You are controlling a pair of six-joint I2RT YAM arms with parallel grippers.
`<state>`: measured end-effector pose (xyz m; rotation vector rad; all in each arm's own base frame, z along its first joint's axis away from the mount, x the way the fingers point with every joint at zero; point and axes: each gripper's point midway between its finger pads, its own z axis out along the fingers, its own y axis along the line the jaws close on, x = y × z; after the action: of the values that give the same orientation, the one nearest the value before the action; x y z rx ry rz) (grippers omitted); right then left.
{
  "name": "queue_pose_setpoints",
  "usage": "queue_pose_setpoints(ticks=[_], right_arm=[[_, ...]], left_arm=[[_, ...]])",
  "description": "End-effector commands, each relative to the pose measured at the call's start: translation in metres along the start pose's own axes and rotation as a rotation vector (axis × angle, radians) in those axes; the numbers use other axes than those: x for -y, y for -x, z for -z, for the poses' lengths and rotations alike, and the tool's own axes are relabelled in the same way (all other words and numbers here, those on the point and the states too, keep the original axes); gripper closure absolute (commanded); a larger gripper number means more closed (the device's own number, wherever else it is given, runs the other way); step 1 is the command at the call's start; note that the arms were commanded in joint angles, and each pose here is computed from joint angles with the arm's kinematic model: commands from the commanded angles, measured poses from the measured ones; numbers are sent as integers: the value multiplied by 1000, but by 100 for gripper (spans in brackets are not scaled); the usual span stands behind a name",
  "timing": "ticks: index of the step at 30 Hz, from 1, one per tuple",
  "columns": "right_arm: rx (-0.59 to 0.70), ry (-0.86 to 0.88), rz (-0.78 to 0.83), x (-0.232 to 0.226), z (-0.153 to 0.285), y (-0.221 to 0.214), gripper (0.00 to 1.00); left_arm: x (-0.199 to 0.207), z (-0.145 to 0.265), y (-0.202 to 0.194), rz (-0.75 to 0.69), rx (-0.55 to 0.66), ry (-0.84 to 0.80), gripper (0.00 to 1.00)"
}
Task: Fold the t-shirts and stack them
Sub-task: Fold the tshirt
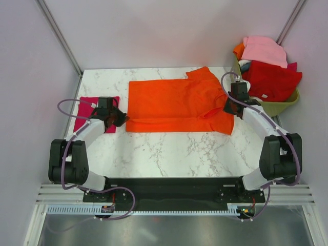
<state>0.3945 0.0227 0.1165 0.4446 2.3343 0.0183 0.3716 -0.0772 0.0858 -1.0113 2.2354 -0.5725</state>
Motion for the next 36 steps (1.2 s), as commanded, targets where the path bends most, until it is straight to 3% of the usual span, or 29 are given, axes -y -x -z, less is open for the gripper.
queue_pose_setpoints(ticks=[1, 36], right_arm=[[46, -26, 20, 0, 1, 23, 100], [19, -50, 52, -18, -41, 47, 100]], left_arm=[[7, -3, 13, -12, 43, 6, 98], [6, -30, 27, 40, 69, 74, 98]])
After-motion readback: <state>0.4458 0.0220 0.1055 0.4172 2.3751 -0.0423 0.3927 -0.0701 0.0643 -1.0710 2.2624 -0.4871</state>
